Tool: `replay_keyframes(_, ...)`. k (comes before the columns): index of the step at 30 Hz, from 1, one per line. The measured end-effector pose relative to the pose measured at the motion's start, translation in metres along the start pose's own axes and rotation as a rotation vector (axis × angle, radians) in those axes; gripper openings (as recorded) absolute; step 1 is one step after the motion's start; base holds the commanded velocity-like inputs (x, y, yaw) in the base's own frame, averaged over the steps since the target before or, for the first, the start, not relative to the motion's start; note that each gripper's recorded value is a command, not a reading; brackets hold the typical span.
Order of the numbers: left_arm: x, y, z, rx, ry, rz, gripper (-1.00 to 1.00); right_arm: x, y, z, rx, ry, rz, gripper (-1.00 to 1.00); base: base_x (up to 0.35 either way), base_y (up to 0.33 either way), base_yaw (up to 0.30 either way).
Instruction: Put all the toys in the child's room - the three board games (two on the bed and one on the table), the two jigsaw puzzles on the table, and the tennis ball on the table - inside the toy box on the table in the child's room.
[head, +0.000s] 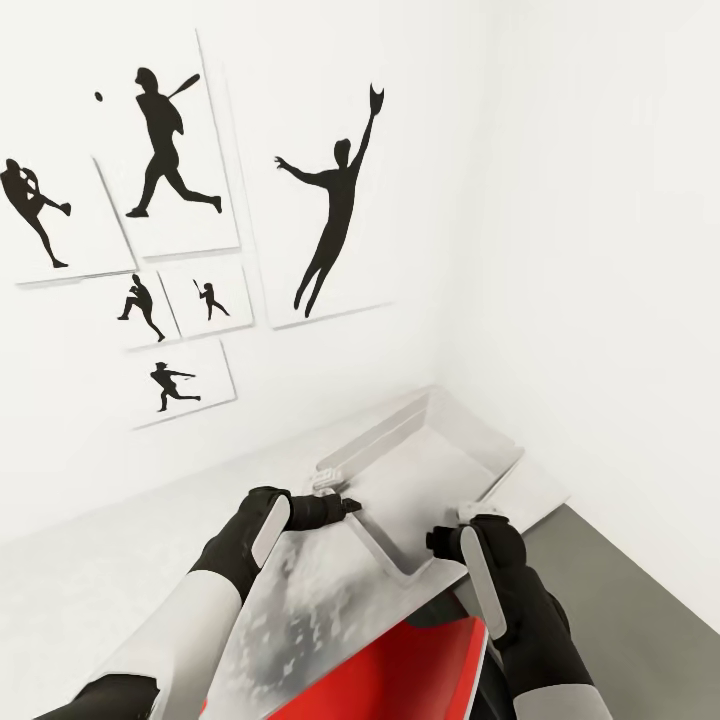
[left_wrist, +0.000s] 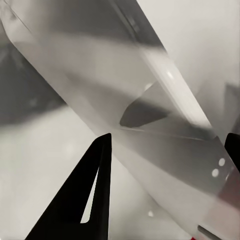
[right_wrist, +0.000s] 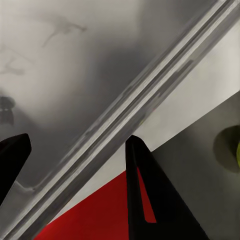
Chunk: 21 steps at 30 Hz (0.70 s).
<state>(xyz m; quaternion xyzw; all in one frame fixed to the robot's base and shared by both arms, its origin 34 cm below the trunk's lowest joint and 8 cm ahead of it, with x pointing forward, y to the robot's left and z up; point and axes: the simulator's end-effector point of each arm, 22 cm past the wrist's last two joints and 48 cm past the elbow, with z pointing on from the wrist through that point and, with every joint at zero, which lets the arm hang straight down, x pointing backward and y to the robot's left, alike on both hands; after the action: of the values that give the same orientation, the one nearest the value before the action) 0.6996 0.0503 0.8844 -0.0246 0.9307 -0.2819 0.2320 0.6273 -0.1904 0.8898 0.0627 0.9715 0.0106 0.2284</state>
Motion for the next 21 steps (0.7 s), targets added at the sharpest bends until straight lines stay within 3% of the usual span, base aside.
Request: replay_keyframes(21, -0.0033, -0.0025, -0.0025, 0.002, -0.010, 0.005, -1.00, -0.0029, 0.0001, -0.0029, 0.000, -0.010, 0.001, -1.00, 0.000, 0.000, 0.000)
